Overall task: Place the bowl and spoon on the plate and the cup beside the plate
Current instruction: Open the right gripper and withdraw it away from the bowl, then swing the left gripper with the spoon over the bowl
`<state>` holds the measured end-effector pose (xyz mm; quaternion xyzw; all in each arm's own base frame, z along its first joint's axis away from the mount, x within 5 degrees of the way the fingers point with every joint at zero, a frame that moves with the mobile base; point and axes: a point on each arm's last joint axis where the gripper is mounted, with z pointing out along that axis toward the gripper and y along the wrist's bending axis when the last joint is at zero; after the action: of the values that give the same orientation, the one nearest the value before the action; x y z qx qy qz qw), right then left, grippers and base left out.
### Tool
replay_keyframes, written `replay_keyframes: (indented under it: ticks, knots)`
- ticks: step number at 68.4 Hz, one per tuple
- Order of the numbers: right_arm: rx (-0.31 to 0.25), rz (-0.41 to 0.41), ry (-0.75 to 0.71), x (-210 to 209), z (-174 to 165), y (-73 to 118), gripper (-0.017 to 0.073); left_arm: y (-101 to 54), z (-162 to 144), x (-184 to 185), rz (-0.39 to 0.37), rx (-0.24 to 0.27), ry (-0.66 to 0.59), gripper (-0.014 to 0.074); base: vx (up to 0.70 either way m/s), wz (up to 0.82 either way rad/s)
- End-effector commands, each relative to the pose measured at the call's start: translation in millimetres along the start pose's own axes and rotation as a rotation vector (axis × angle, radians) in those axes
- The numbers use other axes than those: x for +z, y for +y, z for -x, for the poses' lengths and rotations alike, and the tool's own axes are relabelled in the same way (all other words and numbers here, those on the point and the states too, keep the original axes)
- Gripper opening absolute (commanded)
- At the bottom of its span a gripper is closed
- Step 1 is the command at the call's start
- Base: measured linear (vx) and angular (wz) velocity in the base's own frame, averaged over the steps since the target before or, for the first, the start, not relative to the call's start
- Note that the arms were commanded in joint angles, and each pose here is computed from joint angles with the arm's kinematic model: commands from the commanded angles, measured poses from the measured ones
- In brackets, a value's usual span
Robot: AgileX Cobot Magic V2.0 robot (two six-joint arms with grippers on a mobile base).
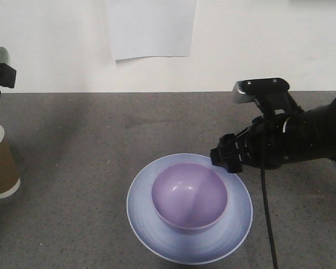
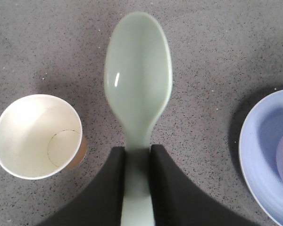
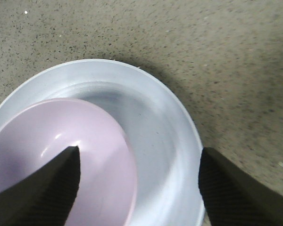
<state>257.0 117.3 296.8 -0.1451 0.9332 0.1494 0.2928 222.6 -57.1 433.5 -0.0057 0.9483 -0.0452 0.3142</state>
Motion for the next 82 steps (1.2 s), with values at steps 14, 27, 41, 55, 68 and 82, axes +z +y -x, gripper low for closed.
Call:
replay_keyframes:
  ticks: [14, 27, 41, 55, 68, 82]
  knots:
    - [-0.023, -0.046, -0.143, -78.4, -5.3, 4.7, 0.0517, -0.3, 2.1, -15.2, -0.019, -0.007, -0.064, -0.0006, 0.00, 0.00]
    - [-0.038, -0.032, -0.231, -119.5, -18.5, 10.0, 0.0517, -0.3, 2.1, -15.2, -0.019, -0.007, -0.064, -0.0006, 0.00, 0.00]
    - [-0.050, -0.021, -0.327, -148.7, -28.4, 13.4, 0.0517, -0.3, 2.1, -15.2, -0.019, -0.007, -0.064, -0.0006, 0.00, 0.00]
    - [-0.052, -0.019, -0.344, -153.8, -30.6, 14.0, 0.0517, -0.8, 3.8, -15.3, -0.025, -0.006, -0.083, -0.0006, 0.00, 0.00]
    - [-0.054, -0.020, -0.349, -154.0, -30.2, 13.9, 0.0517, -7.8, 3.4, -15.3, -0.098, 0.067, -0.079, -0.0006, 0.00, 0.00]
    - [-0.054, -0.020, -0.353, -154.1, -29.8, 14.0, 0.0517, -18.8, 0.6, -16.0, -0.216, 0.123, -0.054, -0.0008, 0.00, 0.00]
